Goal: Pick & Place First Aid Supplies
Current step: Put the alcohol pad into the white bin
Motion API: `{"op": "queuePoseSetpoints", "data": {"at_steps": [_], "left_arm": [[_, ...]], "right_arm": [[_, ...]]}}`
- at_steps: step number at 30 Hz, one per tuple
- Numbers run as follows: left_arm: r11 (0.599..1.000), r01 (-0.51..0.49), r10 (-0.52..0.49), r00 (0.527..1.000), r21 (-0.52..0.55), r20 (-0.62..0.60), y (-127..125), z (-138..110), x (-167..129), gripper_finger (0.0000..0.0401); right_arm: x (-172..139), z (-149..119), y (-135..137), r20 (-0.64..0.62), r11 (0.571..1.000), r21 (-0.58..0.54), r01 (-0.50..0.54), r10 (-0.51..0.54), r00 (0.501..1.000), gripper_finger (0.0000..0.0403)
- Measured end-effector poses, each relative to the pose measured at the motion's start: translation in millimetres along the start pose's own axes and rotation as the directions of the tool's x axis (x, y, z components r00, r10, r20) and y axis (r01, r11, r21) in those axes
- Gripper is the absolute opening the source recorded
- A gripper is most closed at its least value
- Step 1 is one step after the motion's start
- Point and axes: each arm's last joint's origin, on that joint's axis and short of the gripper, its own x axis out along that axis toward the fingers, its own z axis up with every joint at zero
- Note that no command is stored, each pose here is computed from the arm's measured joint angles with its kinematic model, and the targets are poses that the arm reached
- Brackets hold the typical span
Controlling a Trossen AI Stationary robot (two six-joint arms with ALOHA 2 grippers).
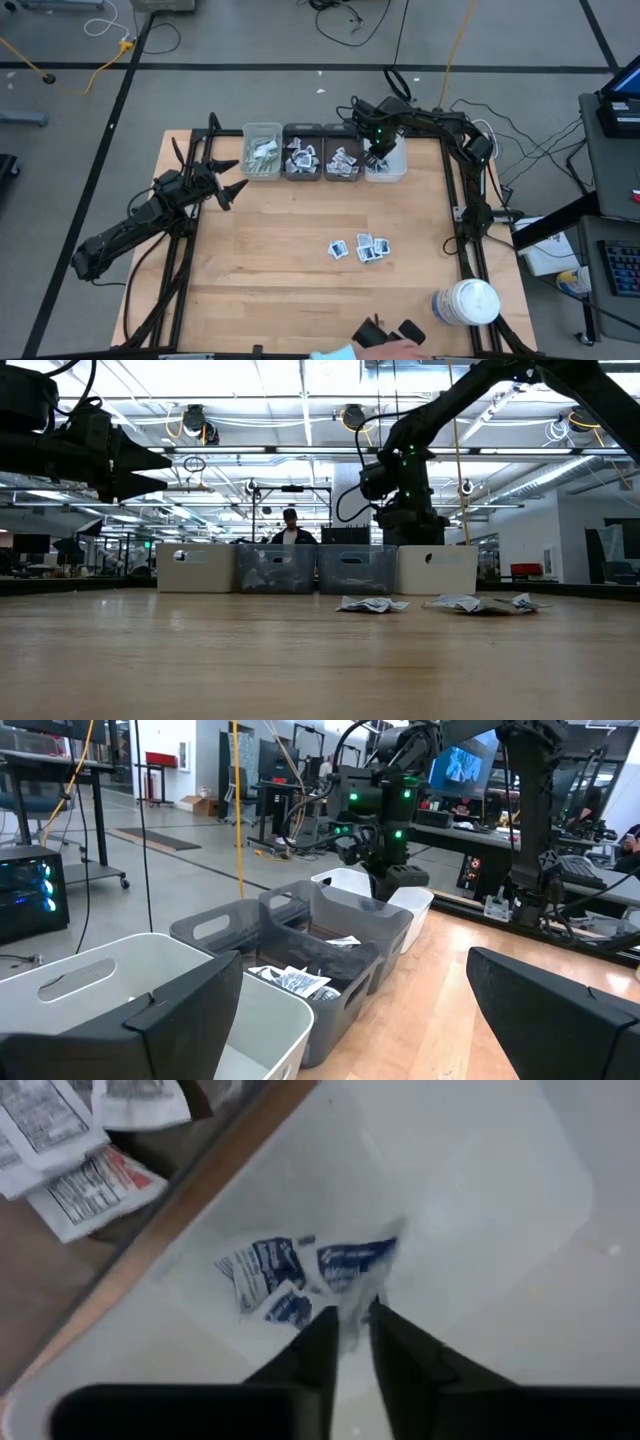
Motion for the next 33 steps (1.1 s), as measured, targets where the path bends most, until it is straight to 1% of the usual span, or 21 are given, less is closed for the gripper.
{"op": "queuePoseSetpoints", "data": {"at_steps": [7,10,12,16,20,22,29,33], "left_arm": [[1.000,0.000,0.000,1.000,0.000,0.000,0.0,0.0,0.0,0.0392],[1.000,0.000,0.000,1.000,0.000,0.000,0.0,0.0,0.0,0.0392],[1.000,0.000,0.000,1.000,0.000,0.000,0.0,0.0,0.0,0.0392],[1.000,0.000,0.000,1.000,0.000,0.000,0.0,0.0,0.0,0.0392],[1.000,0.000,0.000,1.000,0.000,0.000,0.0,0.0,0.0,0.0392],[1.000,0.000,0.000,1.000,0.000,0.000,0.0,0.0,0.0,0.0392],[1.000,0.000,0.000,1.000,0.000,0.000,0.0,0.0,0.0,0.0392],[1.000,0.000,0.000,1.000,0.000,0.000,0.0,0.0,0.0,0.0392]], "right_arm": [[0.2,1.6,0.1,0.015,1.000,0.001,0.001,-0.001,1.000,0.0145],[0.1,3.2,0.9,0.033,1.000,0.000,-0.001,0.001,0.999,0.0177],[-2.4,3.0,0.9,0.046,1.000,0.008,-0.003,0.003,0.999,0.0190],[-14.8,-0.8,-0.7,0.085,0.996,0.090,0.015,-0.023,0.996,0.0198],[-32.3,-9.5,-0.2,0.116,0.983,0.185,-0.003,-0.019,0.993,0.0195],[-42.5,-15.9,3.7,0.129,0.978,0.208,-0.010,-0.017,0.992,0.0193],[-80.6,-44.7,26.3,0.188,0.985,0.171,-0.032,0.000,0.982,0.0194],[-95.0,-58.0,40.3,0.220,0.986,0.161,-0.048,0.012,0.975,0.0192]]}}
